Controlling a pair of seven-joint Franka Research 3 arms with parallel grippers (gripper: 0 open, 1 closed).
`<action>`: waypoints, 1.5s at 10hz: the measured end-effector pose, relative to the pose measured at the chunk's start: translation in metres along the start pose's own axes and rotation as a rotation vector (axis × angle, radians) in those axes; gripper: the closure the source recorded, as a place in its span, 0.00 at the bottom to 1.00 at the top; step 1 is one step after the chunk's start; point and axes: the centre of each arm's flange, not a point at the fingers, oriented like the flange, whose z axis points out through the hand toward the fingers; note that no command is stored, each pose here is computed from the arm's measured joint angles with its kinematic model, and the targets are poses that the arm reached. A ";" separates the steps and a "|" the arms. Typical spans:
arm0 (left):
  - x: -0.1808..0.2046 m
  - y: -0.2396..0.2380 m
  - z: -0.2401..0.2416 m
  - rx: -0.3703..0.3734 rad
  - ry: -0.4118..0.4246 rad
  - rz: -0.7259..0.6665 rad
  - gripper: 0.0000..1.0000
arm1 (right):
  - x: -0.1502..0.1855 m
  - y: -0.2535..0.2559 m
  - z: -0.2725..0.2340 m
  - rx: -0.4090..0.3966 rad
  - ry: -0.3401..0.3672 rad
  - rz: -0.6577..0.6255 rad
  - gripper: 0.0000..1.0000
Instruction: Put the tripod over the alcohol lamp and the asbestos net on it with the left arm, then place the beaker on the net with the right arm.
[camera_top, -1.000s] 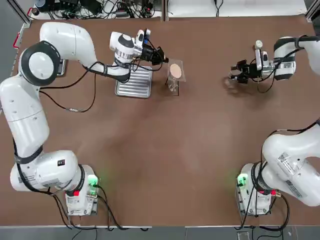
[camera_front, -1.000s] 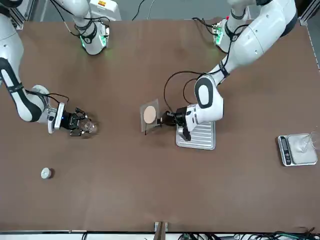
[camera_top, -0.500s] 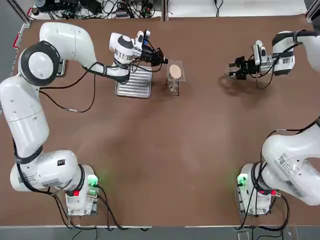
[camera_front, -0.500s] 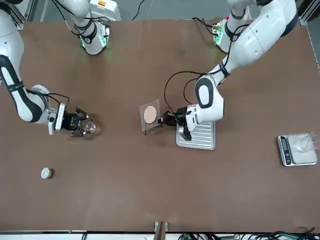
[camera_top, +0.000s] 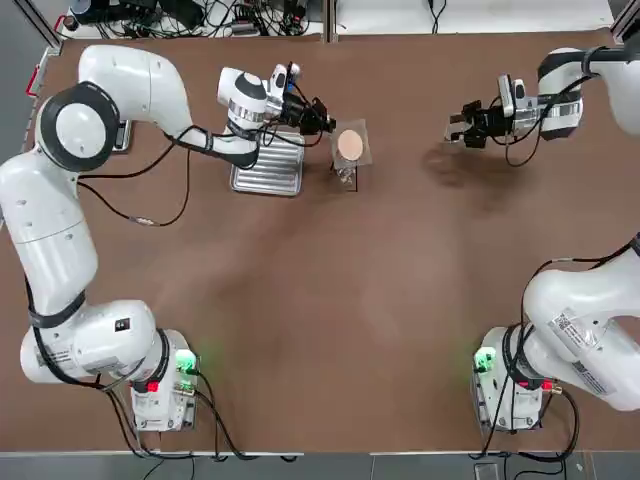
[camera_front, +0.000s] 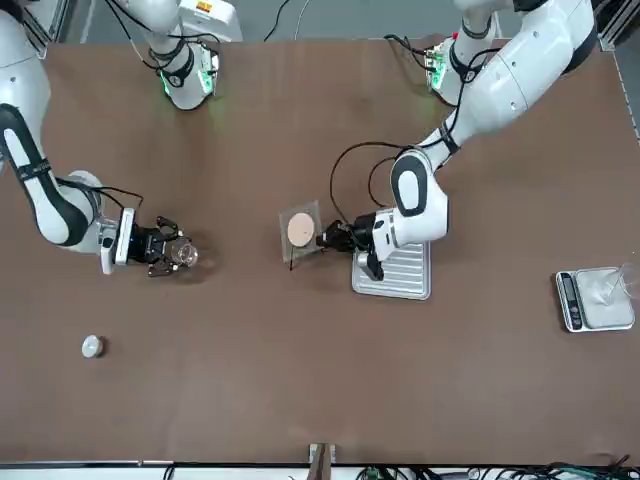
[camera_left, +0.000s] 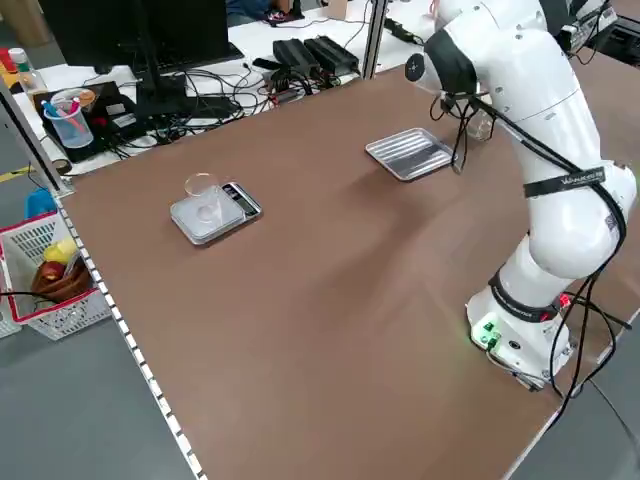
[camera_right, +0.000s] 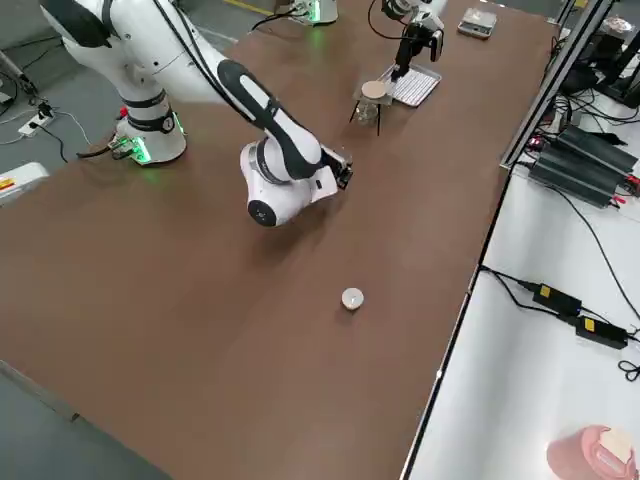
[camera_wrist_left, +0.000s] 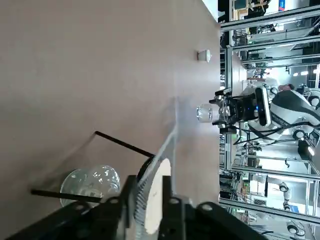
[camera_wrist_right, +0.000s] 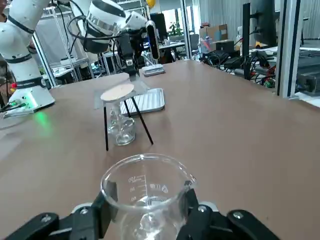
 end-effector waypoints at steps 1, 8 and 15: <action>0.000 0.000 0.000 0.000 0.000 0.003 0.69 | 0.007 0.001 0.004 -0.001 0.005 0.001 0.41; 0.013 0.000 -0.017 0.002 0.038 -0.054 0.01 | 0.030 0.007 0.011 -0.004 -0.010 0.089 0.41; 0.013 -0.009 -0.164 0.320 0.231 -0.027 0.01 | 0.082 0.006 0.084 0.024 0.001 0.049 0.41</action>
